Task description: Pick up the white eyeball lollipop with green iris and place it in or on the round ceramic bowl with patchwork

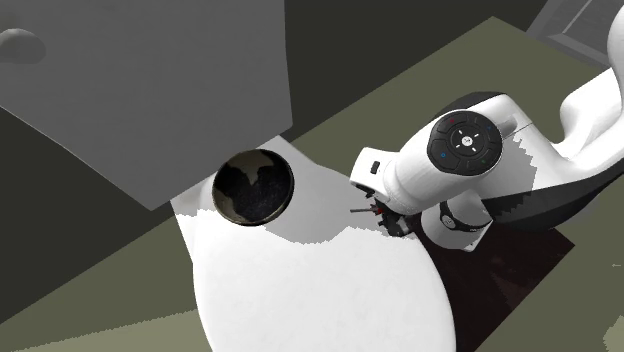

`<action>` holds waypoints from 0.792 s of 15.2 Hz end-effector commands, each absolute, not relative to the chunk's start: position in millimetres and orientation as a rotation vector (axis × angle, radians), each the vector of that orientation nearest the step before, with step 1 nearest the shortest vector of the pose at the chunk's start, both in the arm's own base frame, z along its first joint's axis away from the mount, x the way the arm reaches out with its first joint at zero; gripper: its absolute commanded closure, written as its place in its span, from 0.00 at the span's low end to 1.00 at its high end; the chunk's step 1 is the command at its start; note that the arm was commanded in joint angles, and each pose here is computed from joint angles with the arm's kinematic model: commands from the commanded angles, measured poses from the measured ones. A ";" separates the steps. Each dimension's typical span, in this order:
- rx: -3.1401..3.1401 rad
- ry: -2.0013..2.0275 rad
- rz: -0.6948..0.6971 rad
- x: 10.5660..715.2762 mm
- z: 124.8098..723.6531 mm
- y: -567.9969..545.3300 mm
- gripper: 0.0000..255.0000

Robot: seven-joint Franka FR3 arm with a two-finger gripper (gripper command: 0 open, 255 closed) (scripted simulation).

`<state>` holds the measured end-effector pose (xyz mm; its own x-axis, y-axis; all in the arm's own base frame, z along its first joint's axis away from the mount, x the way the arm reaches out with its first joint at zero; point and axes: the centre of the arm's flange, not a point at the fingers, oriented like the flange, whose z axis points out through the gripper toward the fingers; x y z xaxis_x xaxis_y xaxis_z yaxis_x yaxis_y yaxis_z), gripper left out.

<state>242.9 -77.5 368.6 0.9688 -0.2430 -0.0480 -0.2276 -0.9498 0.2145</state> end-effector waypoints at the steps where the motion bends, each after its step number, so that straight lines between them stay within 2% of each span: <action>1: 2.910 -0.352 -0.109 242.9 368.6 -77.5 1.00; 12: 2.910 -0.352 -0.109 242.9 384.5 -77.5 1.00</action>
<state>241.9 -77.8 379.7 0.9689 -0.2430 -0.0475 -0.2277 -0.9498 0.2145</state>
